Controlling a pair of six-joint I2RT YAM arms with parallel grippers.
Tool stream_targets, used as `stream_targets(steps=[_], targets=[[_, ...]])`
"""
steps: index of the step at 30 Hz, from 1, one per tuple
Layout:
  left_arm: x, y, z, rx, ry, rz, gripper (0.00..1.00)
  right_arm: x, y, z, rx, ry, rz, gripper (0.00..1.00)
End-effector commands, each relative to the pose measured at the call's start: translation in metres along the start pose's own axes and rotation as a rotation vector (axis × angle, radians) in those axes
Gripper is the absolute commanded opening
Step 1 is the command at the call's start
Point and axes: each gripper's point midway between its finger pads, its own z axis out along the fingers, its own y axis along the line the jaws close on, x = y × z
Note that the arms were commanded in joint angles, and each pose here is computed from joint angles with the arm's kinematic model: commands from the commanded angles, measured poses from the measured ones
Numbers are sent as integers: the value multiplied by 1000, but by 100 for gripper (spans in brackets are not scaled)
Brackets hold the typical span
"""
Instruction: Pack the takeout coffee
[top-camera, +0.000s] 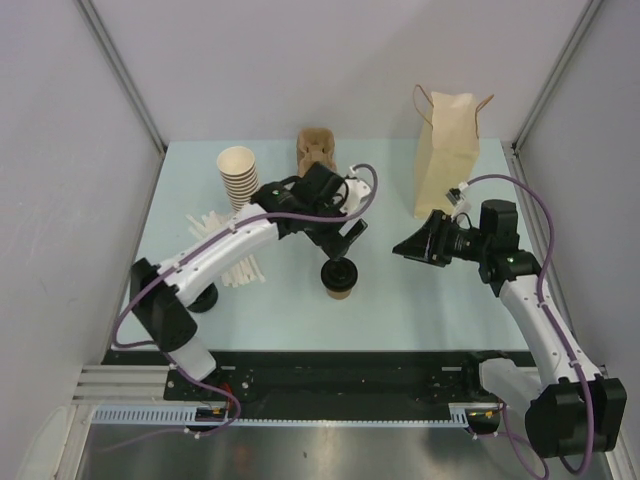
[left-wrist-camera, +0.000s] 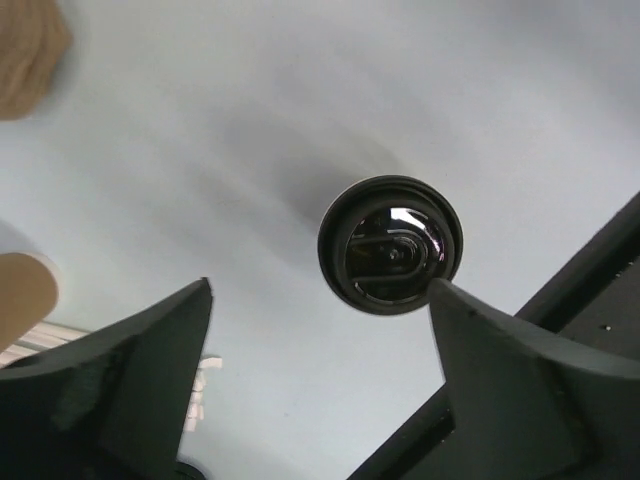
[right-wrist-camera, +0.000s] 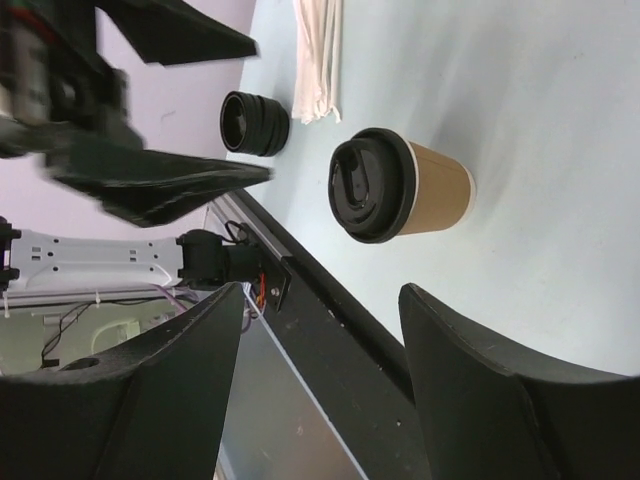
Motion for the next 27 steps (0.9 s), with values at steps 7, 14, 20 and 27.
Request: stream_targets(steps=[7,14,20,27], targets=[[-46,17,-158,7,-553,-22,99,-25,65,-6,-65,-84,-469,75],[-10,-5,-157,101,-744,-195,100,-17,127,2,-199,-122,-664,100],[11,-84,-135,637,-639,-303,86,28,106,36,-325,165,-284,80],[22,-100,-90,814,-543,-492,28,55,94,63,-336,281,-116,37]])
